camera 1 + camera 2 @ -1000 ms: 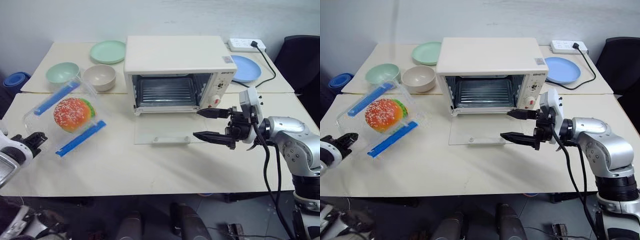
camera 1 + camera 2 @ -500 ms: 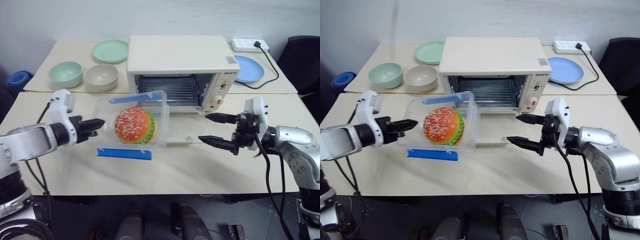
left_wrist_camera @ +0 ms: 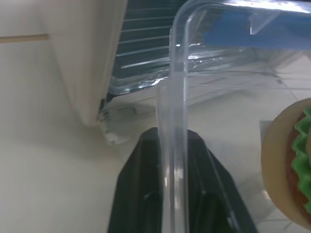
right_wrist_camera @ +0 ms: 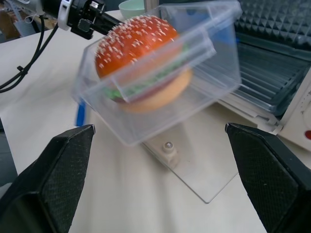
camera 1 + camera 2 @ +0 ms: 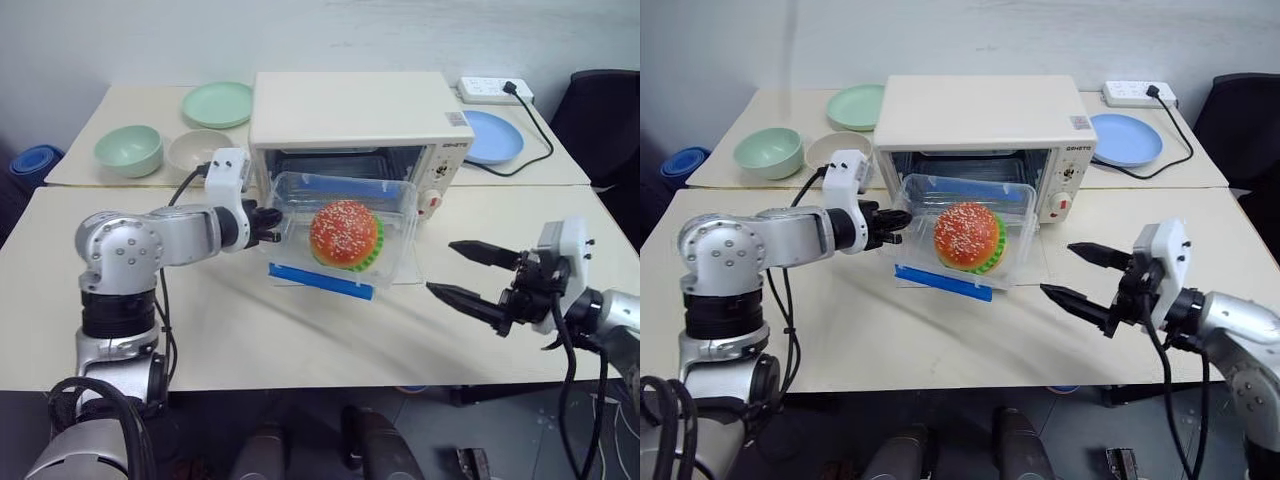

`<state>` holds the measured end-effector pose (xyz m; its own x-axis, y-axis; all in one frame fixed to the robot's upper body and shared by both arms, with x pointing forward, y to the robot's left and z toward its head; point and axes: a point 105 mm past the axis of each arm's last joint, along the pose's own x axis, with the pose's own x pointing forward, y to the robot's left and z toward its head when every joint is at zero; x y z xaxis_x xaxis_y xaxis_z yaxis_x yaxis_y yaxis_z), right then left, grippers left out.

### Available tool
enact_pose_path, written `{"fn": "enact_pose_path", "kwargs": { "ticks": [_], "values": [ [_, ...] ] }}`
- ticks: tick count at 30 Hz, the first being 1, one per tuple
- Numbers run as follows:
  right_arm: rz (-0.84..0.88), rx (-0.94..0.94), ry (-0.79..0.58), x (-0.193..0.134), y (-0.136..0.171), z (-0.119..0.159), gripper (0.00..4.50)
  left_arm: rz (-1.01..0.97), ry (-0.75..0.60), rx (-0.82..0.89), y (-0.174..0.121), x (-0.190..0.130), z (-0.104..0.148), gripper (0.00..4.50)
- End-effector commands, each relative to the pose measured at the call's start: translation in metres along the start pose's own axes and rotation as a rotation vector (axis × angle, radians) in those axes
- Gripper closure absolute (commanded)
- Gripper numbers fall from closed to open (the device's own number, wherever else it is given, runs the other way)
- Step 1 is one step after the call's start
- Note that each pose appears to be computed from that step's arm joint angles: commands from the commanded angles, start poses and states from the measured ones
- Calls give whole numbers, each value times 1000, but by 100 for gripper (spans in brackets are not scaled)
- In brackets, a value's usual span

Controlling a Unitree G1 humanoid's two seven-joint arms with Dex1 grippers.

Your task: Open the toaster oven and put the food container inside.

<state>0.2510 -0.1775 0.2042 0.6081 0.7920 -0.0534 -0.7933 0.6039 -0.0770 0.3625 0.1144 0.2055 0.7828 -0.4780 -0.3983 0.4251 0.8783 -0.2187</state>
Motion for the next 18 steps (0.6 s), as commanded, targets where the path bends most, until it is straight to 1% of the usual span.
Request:
{"fn": "enact_pose_path", "kwargs": {
  "ticks": [1,3,4,5,8,12,13,15,16,18],
  "values": [
    [-31,-40,-53,1,1,13,0,22,-51,1,3,0,13,259],
    [-43,-37,-52,3,-1,11,0,34,-78,-4,6,0,16,200],
    [-46,-34,-51,3,-1,10,0,34,-118,-5,6,-1,21,166],
    [-46,-31,-50,4,-1,10,0,26,-167,-10,6,-3,27,144],
    [-24,-15,-53,5,4,10,0,-94,-300,-30,-4,-17,39,144],
    [35,19,-62,9,16,11,0,-281,-390,-35,-11,-46,41,144],
    [51,28,-63,11,19,11,19,-316,-405,-39,-10,-53,42,142],
    [93,60,-71,15,28,11,55,-405,-449,-9,-4,-73,43,182],
    [106,72,-74,17,31,10,82,-451,-456,15,-5,-81,42,199],
    [121,93,-73,20,35,9,153,-551,-418,76,-12,-93,34,262]
  ]
}}
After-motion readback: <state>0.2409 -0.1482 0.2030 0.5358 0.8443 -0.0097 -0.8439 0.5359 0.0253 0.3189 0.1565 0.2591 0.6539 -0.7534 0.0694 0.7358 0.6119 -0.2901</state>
